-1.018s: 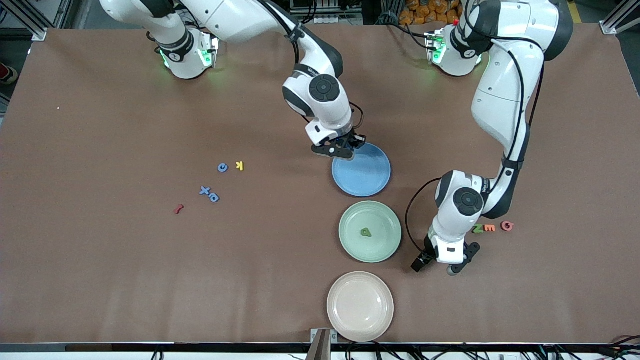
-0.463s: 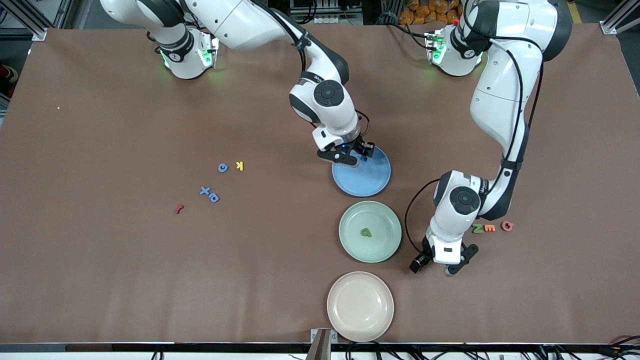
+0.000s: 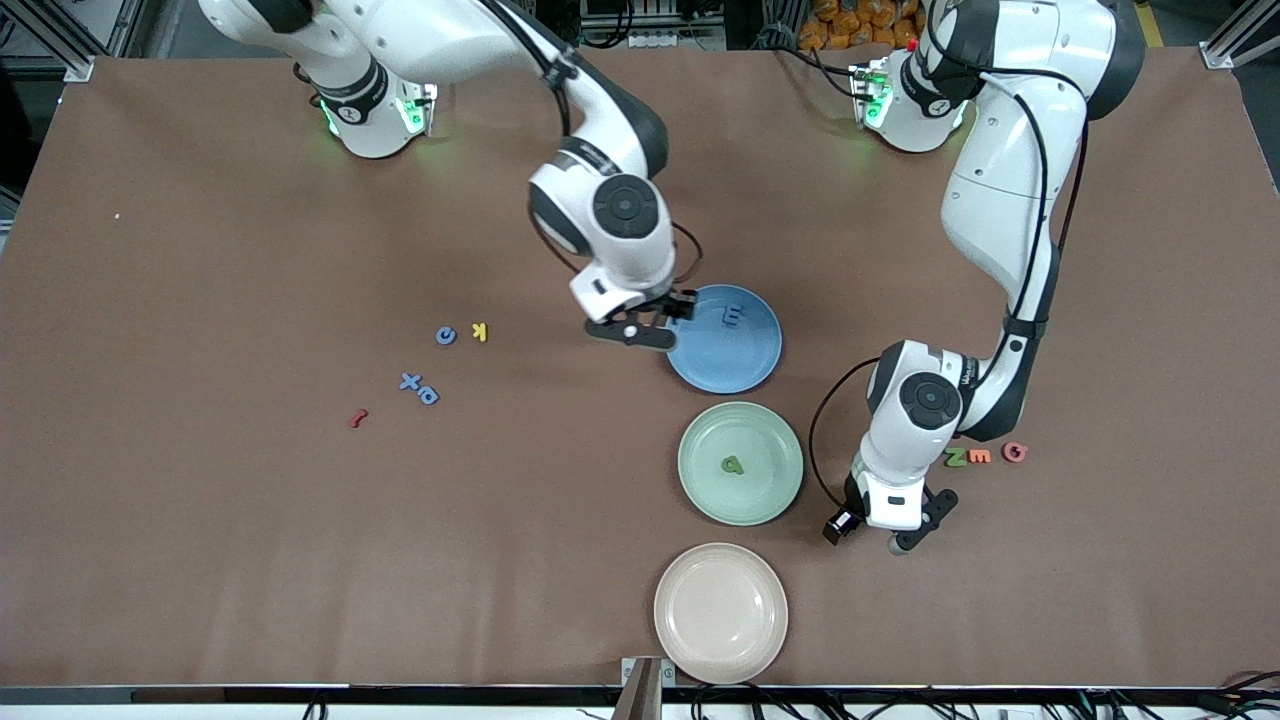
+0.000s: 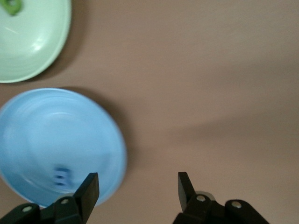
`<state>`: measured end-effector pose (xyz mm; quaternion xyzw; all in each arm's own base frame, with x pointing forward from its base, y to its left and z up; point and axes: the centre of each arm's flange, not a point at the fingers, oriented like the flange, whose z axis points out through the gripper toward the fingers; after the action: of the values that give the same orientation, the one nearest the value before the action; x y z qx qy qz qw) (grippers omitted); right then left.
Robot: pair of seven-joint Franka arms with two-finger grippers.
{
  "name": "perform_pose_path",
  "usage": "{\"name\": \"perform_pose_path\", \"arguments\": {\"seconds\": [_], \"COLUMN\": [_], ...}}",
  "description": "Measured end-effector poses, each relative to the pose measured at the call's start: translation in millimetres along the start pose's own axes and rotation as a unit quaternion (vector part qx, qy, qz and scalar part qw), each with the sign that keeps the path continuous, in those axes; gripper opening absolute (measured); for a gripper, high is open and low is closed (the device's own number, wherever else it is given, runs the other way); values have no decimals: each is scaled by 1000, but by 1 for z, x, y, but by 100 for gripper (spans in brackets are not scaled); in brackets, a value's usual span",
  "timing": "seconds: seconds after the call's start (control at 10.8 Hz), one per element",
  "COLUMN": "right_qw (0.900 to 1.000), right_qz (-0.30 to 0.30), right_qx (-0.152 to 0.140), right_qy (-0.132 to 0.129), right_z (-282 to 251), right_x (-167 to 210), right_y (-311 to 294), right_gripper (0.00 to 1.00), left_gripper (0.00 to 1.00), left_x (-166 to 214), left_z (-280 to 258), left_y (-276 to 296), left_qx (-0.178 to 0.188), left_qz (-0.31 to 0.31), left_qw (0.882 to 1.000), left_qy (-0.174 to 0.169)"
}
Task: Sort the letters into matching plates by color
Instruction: 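Place the blue m on the blue plate while the left gripper grasps green n, then drop the green n on the green plate while the right gripper reaches blue c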
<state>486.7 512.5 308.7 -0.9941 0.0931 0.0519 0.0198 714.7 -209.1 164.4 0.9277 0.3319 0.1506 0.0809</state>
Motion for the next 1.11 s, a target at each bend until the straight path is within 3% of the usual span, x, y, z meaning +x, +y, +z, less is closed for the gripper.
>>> {"name": "perform_pose_path", "arguments": {"seconds": [0.28,0.65,0.93,1.02,1.11], "right_qw": [993,980,979,980,980], "right_qz": [-86,-162,-188,-189,-192], "right_qx": [-64,-79,-55,-47,-45], "right_qy": [-45,-85,-57,-43,-29], "right_z": [-29,-14,16,29,38], "right_x": [26,48,57,60,61], "right_y": [106,229,287,304,315], "right_gripper": [76,74,73,72,72], "left_gripper": [16,16,16,19,29], "left_x": [4,-25,-92,-115,-126], "left_z": [-21,-55,-68,-70,-70], "left_y": [7,40,79,89,92], "left_qx": [28,31,20,19,21], "left_qz": [1,2,-16,-18,-14], "left_qw": [1000,999,998,998,998], "left_qy": [-13,-34,-52,-56,-57]}}
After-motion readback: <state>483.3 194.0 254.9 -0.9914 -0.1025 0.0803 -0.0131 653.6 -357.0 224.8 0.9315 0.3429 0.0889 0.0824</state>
